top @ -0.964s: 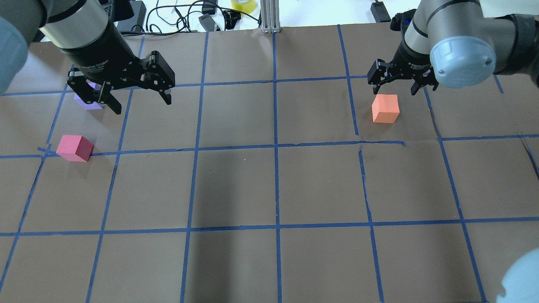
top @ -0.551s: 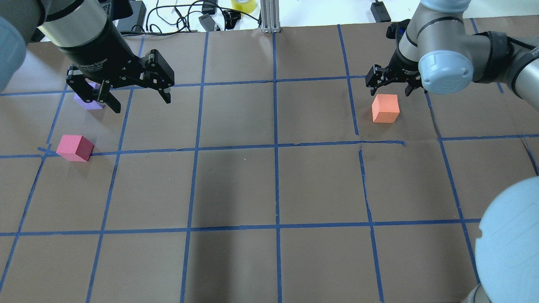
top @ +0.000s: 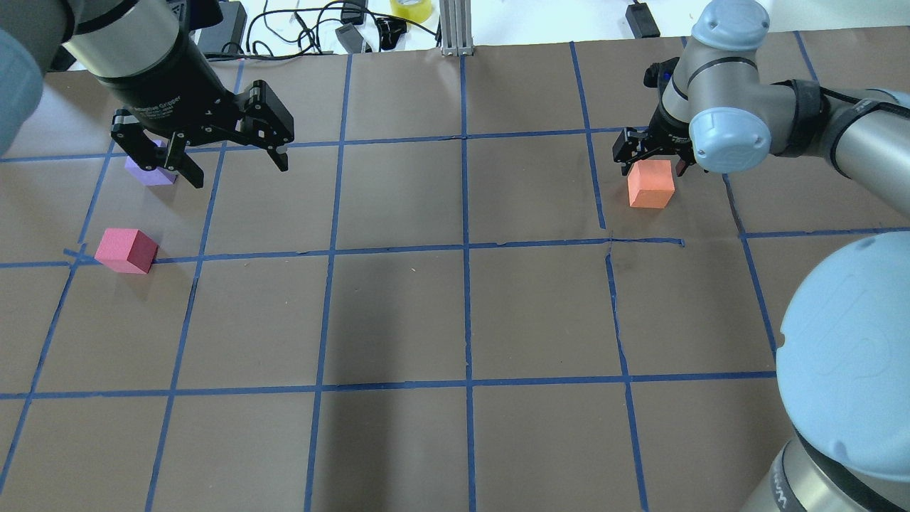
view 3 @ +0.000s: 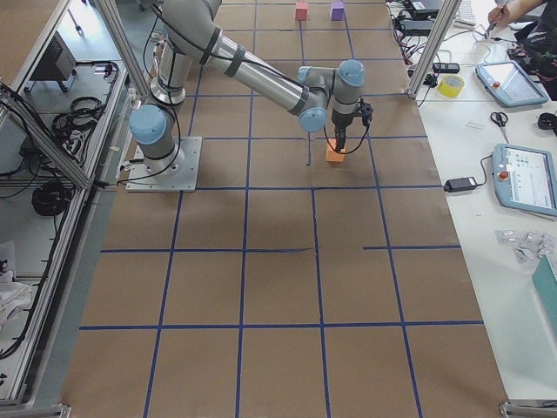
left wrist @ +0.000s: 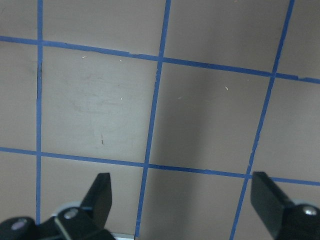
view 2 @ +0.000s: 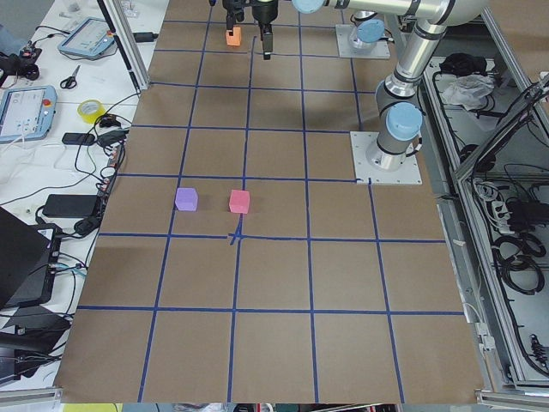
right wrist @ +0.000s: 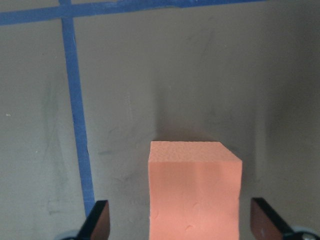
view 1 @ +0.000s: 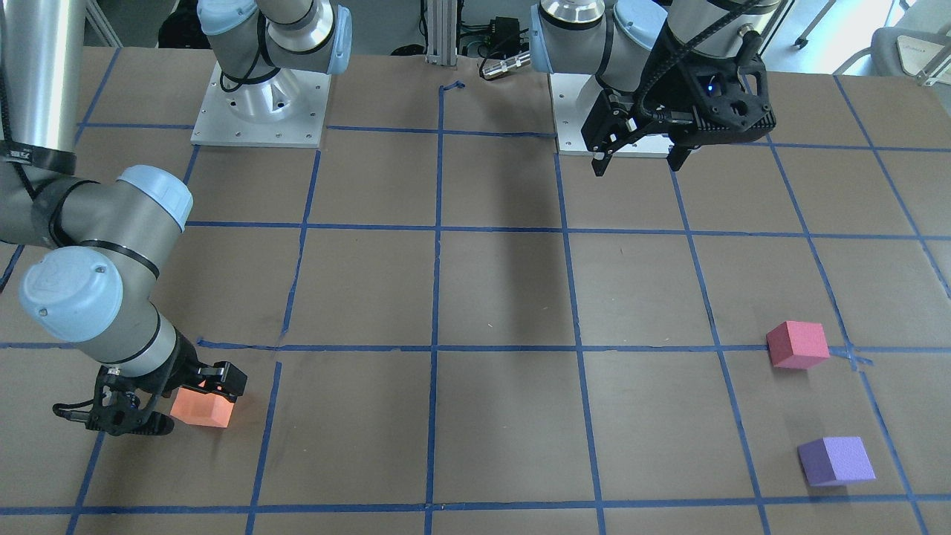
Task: Arrange blocks in a line
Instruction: 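Carry the orange cube with the right gripper toward the table center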
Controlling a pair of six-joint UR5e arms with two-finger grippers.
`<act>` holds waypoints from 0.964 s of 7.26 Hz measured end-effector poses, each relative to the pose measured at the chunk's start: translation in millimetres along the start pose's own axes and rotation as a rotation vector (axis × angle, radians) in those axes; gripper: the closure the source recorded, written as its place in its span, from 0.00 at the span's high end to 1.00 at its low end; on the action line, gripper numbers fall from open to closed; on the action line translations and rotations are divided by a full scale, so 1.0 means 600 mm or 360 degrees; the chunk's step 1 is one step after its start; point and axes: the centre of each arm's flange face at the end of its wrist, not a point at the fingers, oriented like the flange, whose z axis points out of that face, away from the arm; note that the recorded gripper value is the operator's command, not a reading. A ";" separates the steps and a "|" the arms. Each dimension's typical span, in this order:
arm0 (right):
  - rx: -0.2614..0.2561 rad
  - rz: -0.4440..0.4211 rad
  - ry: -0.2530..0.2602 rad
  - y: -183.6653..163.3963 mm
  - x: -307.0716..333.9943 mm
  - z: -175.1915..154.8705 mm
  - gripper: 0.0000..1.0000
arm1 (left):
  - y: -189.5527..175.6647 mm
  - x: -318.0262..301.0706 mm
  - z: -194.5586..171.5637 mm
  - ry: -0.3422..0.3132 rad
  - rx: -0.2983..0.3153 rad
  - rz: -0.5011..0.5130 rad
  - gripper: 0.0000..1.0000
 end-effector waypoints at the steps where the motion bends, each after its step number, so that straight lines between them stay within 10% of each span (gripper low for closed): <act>1: -0.0020 -0.0025 0.0002 0.000 0.001 0.013 0.99 | 0.000 0.000 0.000 0.0000 0.0002 -0.0001 1.00; 2: -0.0036 -0.0048 0.0001 0.001 0.001 0.023 0.90 | 0.000 0.000 -0.001 0.0001 0.0003 -0.0001 1.00; 5: -0.0035 -0.0067 0.0001 -0.002 0.002 0.042 0.00 | -0.001 0.001 0.001 0.0001 0.0009 -0.0001 1.00; 7: -0.0011 -0.0069 0.0000 -0.007 0.002 0.038 0.00 | -0.002 0.000 0.001 -0.0001 0.0016 -0.0001 1.00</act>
